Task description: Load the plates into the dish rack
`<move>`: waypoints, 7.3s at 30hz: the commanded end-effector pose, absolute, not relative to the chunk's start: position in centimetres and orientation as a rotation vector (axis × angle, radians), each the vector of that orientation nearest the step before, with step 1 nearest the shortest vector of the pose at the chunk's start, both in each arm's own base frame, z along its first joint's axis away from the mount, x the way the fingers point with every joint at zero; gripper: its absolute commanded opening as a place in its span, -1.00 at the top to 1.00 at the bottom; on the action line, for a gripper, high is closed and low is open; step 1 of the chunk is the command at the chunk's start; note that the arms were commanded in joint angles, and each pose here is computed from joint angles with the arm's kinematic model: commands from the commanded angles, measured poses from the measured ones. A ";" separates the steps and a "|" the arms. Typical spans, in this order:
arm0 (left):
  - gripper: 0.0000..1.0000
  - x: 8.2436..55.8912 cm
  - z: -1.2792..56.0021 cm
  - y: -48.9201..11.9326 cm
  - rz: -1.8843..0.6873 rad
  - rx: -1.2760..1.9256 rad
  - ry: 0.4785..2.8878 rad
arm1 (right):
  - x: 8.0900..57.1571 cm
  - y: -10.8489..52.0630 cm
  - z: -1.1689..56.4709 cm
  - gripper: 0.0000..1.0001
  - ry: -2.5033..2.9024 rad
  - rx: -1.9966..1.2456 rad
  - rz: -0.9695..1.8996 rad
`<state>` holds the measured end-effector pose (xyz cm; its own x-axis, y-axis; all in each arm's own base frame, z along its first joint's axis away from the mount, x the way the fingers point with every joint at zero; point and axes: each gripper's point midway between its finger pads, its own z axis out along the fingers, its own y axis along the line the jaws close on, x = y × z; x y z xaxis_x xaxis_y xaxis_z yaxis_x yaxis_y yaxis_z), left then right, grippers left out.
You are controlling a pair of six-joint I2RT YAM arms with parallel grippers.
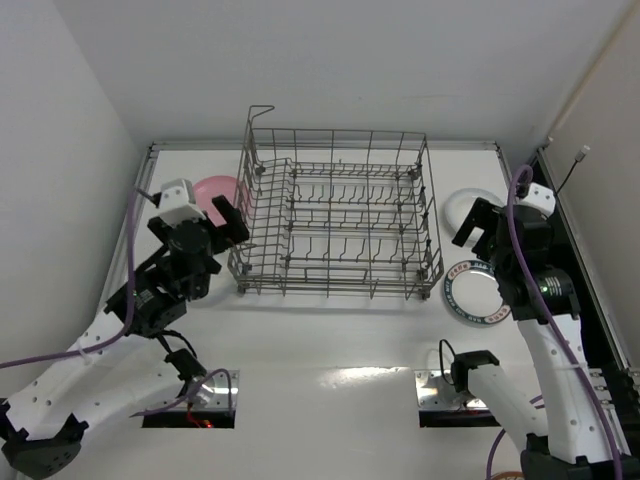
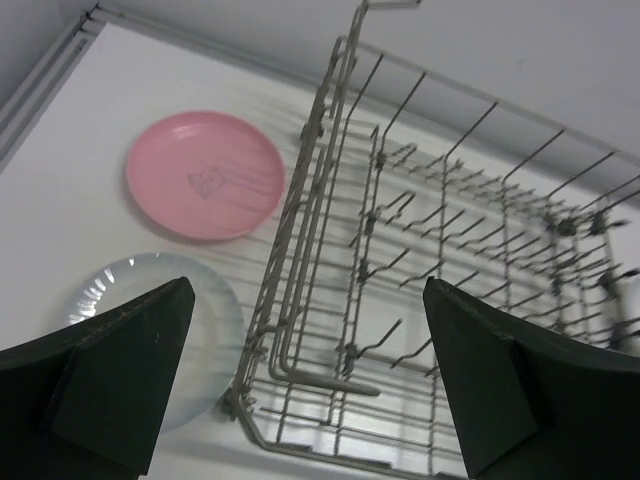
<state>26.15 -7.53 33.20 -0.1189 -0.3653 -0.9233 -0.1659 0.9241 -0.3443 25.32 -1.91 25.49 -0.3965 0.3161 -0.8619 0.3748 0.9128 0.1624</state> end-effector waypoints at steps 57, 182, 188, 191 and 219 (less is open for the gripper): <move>-1.00 25.0 30.4 -8.0 -0.154 -0.322 1.585 | 43.0 -17.7 1.6 -0.58 2.051 1.296 0.786; -1.00 25.2 29.9 -9.6 -0.178 -0.260 1.605 | 31.4 9.1 27.8 -0.58 2.003 0.407 -0.327; -1.00 25.2 29.9 -9.6 -0.178 -0.260 1.605 | 27.4 2.5 27.6 -0.74 1.974 0.539 -0.295; -1.00 25.2 29.9 -9.6 -0.178 -0.260 1.605 | 26.4 -0.7 26.3 -0.82 1.997 0.594 -0.366; -1.00 24.6 30.4 -8.5 -0.187 -0.291 1.578 | 18.2 -10.1 3.1 -0.89 2.147 1.384 0.114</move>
<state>24.63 -8.41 30.14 -0.0324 -0.2786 -0.9599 -0.0701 0.9586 -0.2759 18.21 -10.08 3.45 -0.3219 0.8446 -0.4278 0.8204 0.4744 0.3192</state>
